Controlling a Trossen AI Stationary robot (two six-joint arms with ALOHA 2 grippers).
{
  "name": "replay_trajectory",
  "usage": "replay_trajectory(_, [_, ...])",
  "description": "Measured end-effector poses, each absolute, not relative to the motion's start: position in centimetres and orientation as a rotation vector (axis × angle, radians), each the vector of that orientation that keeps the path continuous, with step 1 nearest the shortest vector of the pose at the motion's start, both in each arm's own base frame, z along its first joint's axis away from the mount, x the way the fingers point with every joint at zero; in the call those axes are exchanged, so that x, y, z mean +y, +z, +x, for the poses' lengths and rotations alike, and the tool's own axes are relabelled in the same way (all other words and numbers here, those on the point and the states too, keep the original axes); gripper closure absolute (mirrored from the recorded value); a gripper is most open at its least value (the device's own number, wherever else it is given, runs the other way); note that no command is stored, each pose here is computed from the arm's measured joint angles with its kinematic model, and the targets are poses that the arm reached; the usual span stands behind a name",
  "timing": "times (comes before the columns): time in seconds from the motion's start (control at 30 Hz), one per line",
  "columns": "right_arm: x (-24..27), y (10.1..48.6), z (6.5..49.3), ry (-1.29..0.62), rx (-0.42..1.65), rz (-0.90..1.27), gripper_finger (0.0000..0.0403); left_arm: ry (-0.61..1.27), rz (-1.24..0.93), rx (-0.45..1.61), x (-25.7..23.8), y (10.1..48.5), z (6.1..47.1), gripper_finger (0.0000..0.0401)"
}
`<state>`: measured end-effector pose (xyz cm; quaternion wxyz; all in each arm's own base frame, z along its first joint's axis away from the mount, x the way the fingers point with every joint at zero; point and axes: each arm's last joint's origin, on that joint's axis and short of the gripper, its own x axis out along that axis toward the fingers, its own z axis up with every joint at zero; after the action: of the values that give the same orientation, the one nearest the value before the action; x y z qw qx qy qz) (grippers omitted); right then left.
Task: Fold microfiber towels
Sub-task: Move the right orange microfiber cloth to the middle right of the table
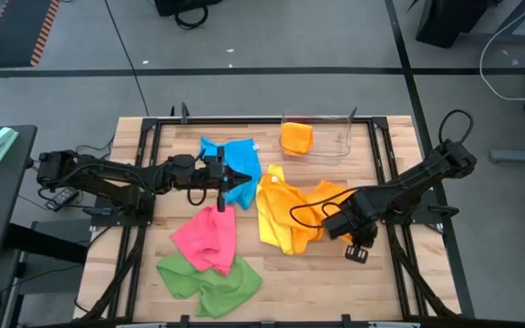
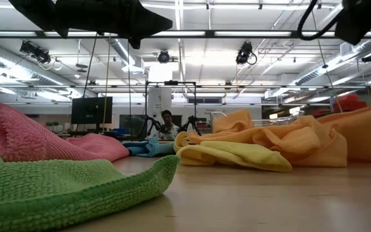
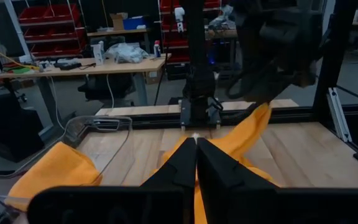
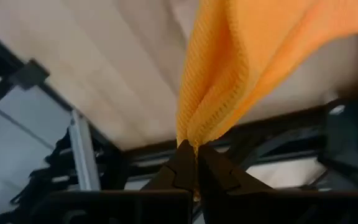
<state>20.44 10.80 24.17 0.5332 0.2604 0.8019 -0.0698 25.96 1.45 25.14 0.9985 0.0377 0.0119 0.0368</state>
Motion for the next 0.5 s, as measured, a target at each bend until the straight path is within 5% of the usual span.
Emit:
replay_trajectory(0.2, [12.0,25.3,20.4,-0.167,1.892,0.633,0.0373,0.073,0.095,0.028,1.5,25.1,26.0,0.0380])
replay_trajectory(0.5, [12.9,27.8,20.3,-0.245,1.884,0.700,0.0290,0.072,0.108,0.041,1.5,24.9,26.0,0.0378])
